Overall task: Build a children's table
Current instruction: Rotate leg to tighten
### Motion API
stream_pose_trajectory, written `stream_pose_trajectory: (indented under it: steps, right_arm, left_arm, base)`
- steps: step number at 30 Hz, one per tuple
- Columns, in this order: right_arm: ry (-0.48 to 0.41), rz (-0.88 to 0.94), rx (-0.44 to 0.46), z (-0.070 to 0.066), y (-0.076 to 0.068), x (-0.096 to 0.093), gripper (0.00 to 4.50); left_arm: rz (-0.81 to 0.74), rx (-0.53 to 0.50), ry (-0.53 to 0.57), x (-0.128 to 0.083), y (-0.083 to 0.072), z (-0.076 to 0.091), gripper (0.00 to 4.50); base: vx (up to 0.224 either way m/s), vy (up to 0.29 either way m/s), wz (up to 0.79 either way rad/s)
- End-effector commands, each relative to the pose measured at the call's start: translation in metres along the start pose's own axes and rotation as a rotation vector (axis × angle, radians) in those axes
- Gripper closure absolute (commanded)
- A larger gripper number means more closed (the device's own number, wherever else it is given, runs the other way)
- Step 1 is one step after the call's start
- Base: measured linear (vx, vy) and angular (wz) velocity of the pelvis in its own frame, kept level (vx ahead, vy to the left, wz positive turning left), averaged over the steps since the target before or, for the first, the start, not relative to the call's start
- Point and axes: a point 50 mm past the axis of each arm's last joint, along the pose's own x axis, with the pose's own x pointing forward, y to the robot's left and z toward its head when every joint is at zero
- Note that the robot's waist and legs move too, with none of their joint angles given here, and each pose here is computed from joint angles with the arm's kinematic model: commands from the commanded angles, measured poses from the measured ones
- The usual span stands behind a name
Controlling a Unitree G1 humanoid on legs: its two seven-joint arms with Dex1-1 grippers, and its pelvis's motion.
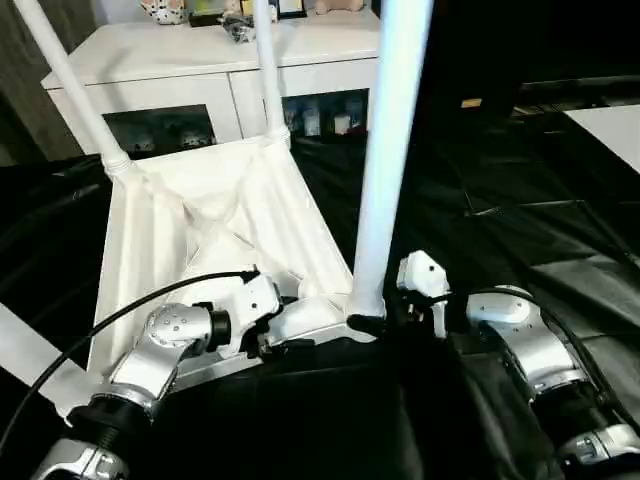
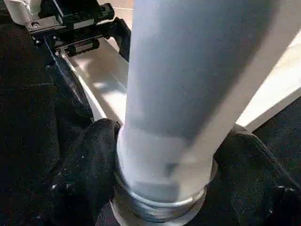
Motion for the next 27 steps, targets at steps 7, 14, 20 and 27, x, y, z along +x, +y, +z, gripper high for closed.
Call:
stream_pose_trajectory:
  steps: [7, 14, 20, 27]
  right_arm:
    - [0.010, 0.002, 0.011, -0.002, -0.005, -0.004, 1.81]
    - [-0.007, -0.206, 0.131, -0.015, -0.005, 0.005, 1.85]
    - [-0.012, -0.353, 0.226, -0.024, 0.003, 0.016, 1.85]
    - [0.028, -0.601, 0.299, -0.026, 0.013, 0.045, 1.85]
  left_arm:
    - [-0.066, 0.039, 0.047, -0.006, -0.006, -0.008, 1.29]
    - [0.017, 0.010, 0.089, 0.004, -0.011, -0.004, 1.29]
    - [0.120, -0.040, 0.071, 0.018, -0.004, 0.008, 1.29]
    - [0.310, -0.180, 0.137, 0.036, 0.009, 0.014, 1.29]
  base:
    - [0.000, 0.000, 0.00]
    - [0.000, 0.000, 0.00]
    - [0.000, 0.000, 0.00]
    - [0.000, 0.000, 0.00]
